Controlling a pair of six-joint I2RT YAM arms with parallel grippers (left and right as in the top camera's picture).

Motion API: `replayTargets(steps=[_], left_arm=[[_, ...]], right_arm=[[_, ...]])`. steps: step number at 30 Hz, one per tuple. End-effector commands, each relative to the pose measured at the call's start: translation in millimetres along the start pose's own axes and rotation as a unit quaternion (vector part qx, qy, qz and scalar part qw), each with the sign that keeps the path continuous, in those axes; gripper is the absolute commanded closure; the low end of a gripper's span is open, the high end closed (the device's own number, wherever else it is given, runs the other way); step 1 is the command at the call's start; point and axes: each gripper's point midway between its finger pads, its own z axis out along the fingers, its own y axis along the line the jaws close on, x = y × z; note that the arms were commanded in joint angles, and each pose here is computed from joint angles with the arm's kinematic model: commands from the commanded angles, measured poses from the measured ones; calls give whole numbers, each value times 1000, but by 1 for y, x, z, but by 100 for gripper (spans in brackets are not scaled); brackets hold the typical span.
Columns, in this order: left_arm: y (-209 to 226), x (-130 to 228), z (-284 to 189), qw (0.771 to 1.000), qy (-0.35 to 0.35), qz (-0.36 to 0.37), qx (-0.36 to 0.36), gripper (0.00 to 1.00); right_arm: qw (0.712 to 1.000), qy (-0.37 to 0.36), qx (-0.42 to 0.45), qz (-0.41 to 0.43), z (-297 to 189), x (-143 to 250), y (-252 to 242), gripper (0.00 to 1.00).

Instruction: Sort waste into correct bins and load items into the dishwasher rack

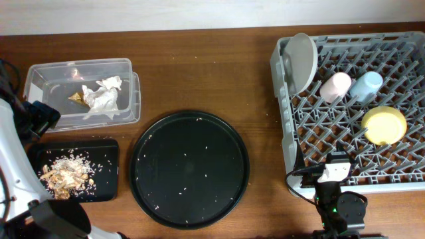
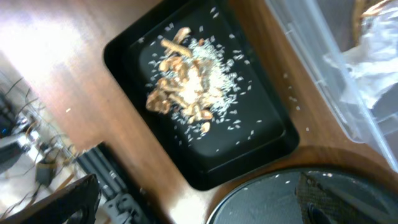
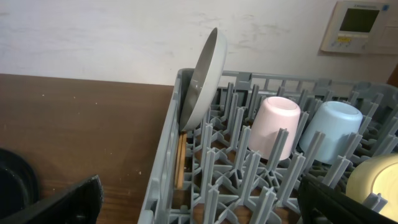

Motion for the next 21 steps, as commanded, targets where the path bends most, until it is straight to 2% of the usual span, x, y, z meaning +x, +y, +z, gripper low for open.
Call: replayTargets(steps=[1, 9, 12, 13, 16, 19, 21], left_arm=[[-7, 17, -12, 999, -35, 24, 33, 1], [-35, 62, 1, 974, -146, 124, 120, 1], [-48, 85, 13, 954, -183, 159, 175, 1], [-53, 91, 15, 945, -195, 175, 197, 1], [-77, 115, 20, 896, -250, 226, 291, 1], [-90, 132, 25, 856, -297, 238, 350, 1], [-92, 140, 31, 839, -318, 241, 369, 1]], right_arm=[[1000, 1, 1, -2, 0, 3, 0, 2], [1000, 1, 1, -2, 0, 3, 0, 2], [1000, 1, 1, -2, 0, 3, 0, 2], [1000, 1, 1, -2, 0, 3, 0, 2], [1000, 1, 1, -2, 0, 3, 0, 2], [1000, 1, 1, -2, 0, 3, 0, 2], [1000, 1, 1, -2, 0, 3, 0, 2]])
